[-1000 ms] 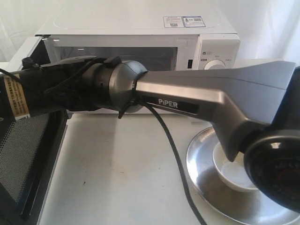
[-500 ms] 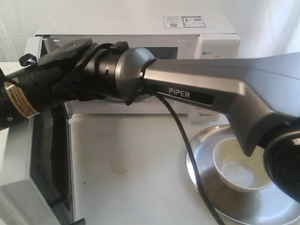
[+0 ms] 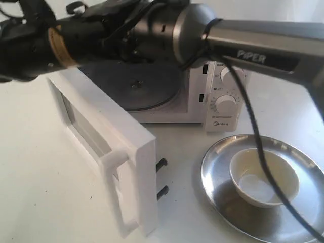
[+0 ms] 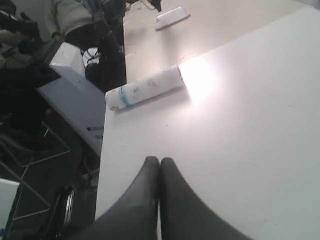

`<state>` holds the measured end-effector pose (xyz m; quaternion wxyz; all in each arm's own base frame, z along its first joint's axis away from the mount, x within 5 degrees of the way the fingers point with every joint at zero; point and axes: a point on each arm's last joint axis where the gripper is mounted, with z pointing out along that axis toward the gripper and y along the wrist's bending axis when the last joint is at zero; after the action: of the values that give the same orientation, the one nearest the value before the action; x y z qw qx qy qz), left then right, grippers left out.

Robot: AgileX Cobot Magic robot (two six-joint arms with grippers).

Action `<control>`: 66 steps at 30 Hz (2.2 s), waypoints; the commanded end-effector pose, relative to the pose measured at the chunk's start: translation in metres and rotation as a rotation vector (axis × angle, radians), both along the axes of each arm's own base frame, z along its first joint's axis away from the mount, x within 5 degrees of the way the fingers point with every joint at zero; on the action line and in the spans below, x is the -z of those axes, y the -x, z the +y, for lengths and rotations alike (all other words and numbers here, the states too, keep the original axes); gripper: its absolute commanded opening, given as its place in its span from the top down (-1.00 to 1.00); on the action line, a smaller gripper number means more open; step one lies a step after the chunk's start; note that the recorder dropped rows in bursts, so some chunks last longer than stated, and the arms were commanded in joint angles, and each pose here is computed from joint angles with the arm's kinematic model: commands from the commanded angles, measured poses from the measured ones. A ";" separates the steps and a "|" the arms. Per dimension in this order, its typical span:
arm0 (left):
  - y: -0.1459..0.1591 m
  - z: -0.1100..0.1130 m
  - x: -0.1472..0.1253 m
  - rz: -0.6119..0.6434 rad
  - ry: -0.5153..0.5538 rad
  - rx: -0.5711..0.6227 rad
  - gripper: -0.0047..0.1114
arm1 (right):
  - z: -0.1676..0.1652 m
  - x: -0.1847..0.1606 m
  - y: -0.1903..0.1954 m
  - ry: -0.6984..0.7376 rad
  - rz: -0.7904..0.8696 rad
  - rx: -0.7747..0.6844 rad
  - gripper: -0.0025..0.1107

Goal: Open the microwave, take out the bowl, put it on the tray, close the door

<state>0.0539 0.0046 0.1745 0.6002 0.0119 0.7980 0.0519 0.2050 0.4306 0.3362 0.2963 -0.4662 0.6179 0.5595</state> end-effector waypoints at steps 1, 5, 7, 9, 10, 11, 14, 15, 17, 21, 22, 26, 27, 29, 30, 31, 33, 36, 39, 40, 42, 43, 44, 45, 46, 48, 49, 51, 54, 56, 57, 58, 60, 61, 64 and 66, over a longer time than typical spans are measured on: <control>0.000 0.000 0.001 -0.001 0.008 -0.001 0.92 | -0.020 -0.003 -0.025 0.011 0.042 0.023 0.96; 0.000 0.000 0.001 -0.001 0.008 -0.001 0.92 | -0.022 0.004 -0.034 0.006 -0.107 0.066 0.96; 0.000 0.000 0.001 -0.001 0.008 -0.001 0.92 | -0.020 0.005 -0.035 -0.008 -0.265 0.059 0.96; 0.000 0.000 0.001 -0.001 0.008 -0.001 0.92 | -0.017 0.006 -0.032 -0.010 -0.377 0.079 0.96; 0.000 0.000 0.001 -0.001 0.008 -0.001 0.92 | -0.016 0.003 -0.033 -0.006 -0.403 0.141 0.96; 0.000 0.000 0.001 -0.001 0.008 -0.001 0.92 | -0.015 0.000 -0.037 -0.002 -0.443 0.221 0.96; 0.000 0.000 0.001 -0.001 0.008 -0.001 0.92 | -0.019 -0.012 -0.036 0.010 -0.525 0.392 0.96; 0.000 0.000 0.001 -0.001 0.008 -0.001 0.92 | -0.021 -0.017 -0.031 0.003 -0.528 0.392 0.96; 0.000 0.000 0.001 -0.001 0.008 -0.001 0.92 | -0.027 -0.023 -0.019 -0.002 -0.519 0.379 0.96; 0.000 0.000 0.001 -0.001 0.008 -0.001 0.92 | -0.043 -0.027 0.000 0.056 -0.653 0.520 0.96; 0.000 0.000 0.001 -0.001 0.008 -0.001 0.92 | -0.049 -0.028 0.001 0.074 -0.672 0.584 0.96; 0.000 0.000 0.001 -0.001 0.008 -0.001 0.92 | -0.066 -0.015 0.027 0.099 -0.575 0.503 0.96; 0.000 0.000 0.001 -0.001 0.008 -0.001 0.92 | -0.070 -0.009 0.033 0.110 -0.545 0.479 0.96; 0.000 0.000 0.001 -0.001 0.008 -0.001 0.92 | -0.075 0.006 0.043 0.152 -0.515 0.475 0.96; 0.000 0.000 0.001 -0.001 0.008 -0.001 0.92 | -0.079 0.017 0.043 0.194 -0.515 0.502 0.96; 0.000 0.000 0.001 -0.001 0.008 -0.001 0.92 | -0.082 0.025 0.042 0.230 -0.509 0.539 0.96; 0.000 0.000 0.001 -0.001 0.008 -0.001 0.92 | -0.089 0.050 0.043 0.310 -0.480 0.558 0.96; 0.000 0.000 0.001 -0.001 0.008 -0.001 0.92 | -0.097 0.080 0.050 0.389 -0.445 0.496 0.96; 0.000 0.000 0.001 -0.001 0.008 -0.001 0.92 | -0.107 0.096 0.048 0.462 -0.460 0.540 0.96; 0.000 0.000 0.001 -0.001 0.008 -0.001 0.92 | -0.111 0.099 0.044 0.490 -0.480 0.591 0.96; 0.000 0.000 0.001 -0.001 0.008 -0.001 0.92 | -0.121 0.099 0.034 0.543 -0.544 0.723 0.96; 0.000 0.000 0.001 -0.001 0.008 -0.001 0.92 | -0.126 0.097 0.028 0.568 -0.595 0.788 0.96; 0.000 0.000 0.001 -0.001 0.008 -0.001 0.92 | -0.130 0.094 0.023 0.587 -0.642 0.851 0.96; 0.000 0.000 0.001 -0.001 0.008 -0.001 0.92 | -0.135 0.091 0.017 0.601 -0.691 0.904 0.96; 0.000 0.000 0.001 -0.001 0.008 -0.001 0.92 | -0.140 0.089 0.011 0.609 -0.725 0.941 0.96; 0.000 0.000 0.001 -0.001 0.008 -0.001 0.92 | -0.147 0.087 -0.001 0.616 -0.757 0.974 0.96; 0.000 0.000 0.001 -0.001 0.008 -0.001 0.92 | -0.151 0.085 -0.009 0.612 -0.770 0.987 0.96; 0.000 0.000 0.001 -0.001 0.008 -0.001 0.92 | -0.160 0.087 -0.024 0.616 -0.725 1.048 0.96; 0.000 0.000 0.001 -0.001 0.008 -0.001 0.92 | -0.171 0.086 -0.050 0.641 -0.714 1.122 0.96; 0.000 0.000 0.001 -0.001 0.008 -0.001 0.92 | -0.176 0.085 -0.067 0.653 -0.708 1.154 0.96; 0.000 0.000 0.001 -0.001 0.008 -0.001 0.92 | -0.178 0.085 -0.076 0.666 -0.713 1.162 0.96; 0.000 0.000 0.001 -0.001 0.008 -0.001 0.92 | -0.178 0.086 -0.085 0.673 -0.715 1.165 0.96; 0.000 0.000 0.001 -0.001 0.008 -0.001 0.92 | -0.179 0.086 -0.102 0.683 -0.716 1.181 0.96; 0.000 0.000 0.001 -0.001 0.008 -0.001 0.92 | -0.178 0.087 -0.109 0.684 -0.716 1.183 0.96; 0.000 0.000 0.001 -0.001 0.008 -0.001 0.92 | -0.170 0.089 -0.110 0.655 -0.687 1.113 0.96; 0.000 0.000 0.001 -0.001 0.008 -0.001 0.92 | -0.162 0.086 -0.100 0.611 -0.659 1.069 0.96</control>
<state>0.0539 0.0047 0.1745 0.6002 0.0123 0.7980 0.0526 0.2862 0.2795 0.2420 0.5367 -0.3264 0.7781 -0.0024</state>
